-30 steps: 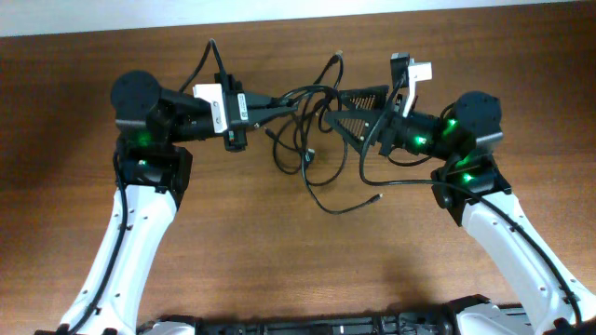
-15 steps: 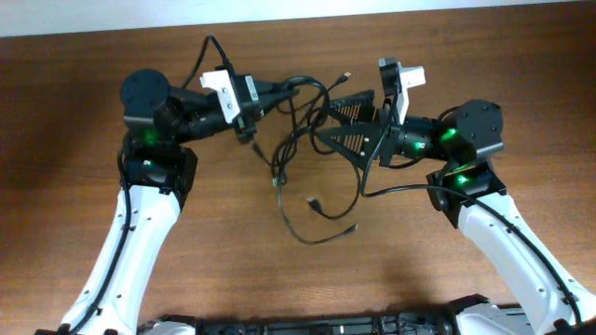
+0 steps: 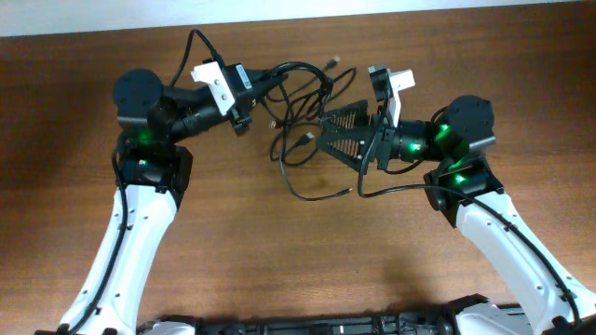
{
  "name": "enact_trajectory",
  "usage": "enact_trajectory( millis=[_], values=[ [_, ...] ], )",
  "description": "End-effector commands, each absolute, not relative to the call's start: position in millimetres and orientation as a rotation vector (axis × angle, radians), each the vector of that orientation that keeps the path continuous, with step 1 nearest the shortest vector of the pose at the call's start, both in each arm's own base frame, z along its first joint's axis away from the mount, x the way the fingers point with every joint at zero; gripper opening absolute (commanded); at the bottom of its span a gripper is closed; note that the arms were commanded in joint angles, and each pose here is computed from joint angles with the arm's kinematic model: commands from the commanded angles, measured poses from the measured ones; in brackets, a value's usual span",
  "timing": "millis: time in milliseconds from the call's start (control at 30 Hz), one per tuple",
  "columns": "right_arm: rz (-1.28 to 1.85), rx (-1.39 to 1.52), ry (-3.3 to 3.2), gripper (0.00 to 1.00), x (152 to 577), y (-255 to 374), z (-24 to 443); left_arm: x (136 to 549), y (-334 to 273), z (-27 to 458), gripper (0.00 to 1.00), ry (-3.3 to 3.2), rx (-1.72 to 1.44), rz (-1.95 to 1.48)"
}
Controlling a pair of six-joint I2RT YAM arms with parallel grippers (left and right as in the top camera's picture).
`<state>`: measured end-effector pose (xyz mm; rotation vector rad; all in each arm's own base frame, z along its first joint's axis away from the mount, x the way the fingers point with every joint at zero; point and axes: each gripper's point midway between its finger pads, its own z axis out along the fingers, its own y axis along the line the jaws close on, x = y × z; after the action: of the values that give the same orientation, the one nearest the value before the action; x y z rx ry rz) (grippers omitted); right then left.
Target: Untangle cables
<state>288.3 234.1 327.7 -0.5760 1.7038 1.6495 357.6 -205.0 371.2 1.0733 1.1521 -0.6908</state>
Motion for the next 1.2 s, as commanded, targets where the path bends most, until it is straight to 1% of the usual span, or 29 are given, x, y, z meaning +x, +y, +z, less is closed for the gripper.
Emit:
enact_trajectory(
  millis=[0, 133, 300, 467, 567, 633, 700, 833, 933, 1067, 1167],
  values=[
    [1.640, -0.552, 1.700, 0.99, 293.1, 236.4, 330.3, 338.3, -211.8, 376.4, 0.00, 1.090, 1.153, -0.756],
    [1.602, -0.504, 1.692, 0.99, 302.0, 234.4, 331.2, 331.4, -213.7, 373.8, 0.00, 1.086, 1.178, -0.800],
    [1.577, -0.522, 1.670, 0.99, 305.1, 234.6, 330.9, 328.4, -214.4, 373.0, 0.00, 1.081, 1.190, -0.815],
    [1.636, -0.541, 1.528, 0.99, 294.9, 232.5, 368.6, 328.4, -214.2, 349.7, 0.00, 1.227, 1.162, -0.907],
    [1.647, -0.549, 1.498, 0.99, 291.6, 231.7, 376.1, 328.2, -213.6, 337.3, 0.00, 1.265, 1.175, -0.901],
    [1.651, -0.556, 1.474, 0.99, 289.5, 231.1, 381.1, 335.3, -209.7, 318.5, 0.00, 1.362, 1.156, -0.860],
    [1.635, -0.552, 1.447, 0.99, 291.0, 228.2, 385.9, 333.0, -207.5, 302.3, 0.00, 1.426, 1.168, -0.855],
    [1.563, -0.448, 1.442, 0.99, 313.4, 202.3, 388.3, 314.1, -204.5, 270.3, 0.00, 1.500, 1.256, -0.871],
    [1.510, -0.305, 1.445, 0.99, 336.2, 169.0, 391.0, 300.1, -200.4, 249.5, 0.00, 1.551, 1.322, -0.866],
    [1.456, -0.174, 1.435, 0.99, 354.5, 134.7, 393.5, 292.6, -196.9, 237.6, 0.00, 1.606, 1.344, -0.867],
    [1.464, -0.157, 1.471, 0.99, 356.7, 132.8, 386.7, 293.5, -197.0, 238.3, 0.00, 1.600, 1.345, -0.863]
  ],
)
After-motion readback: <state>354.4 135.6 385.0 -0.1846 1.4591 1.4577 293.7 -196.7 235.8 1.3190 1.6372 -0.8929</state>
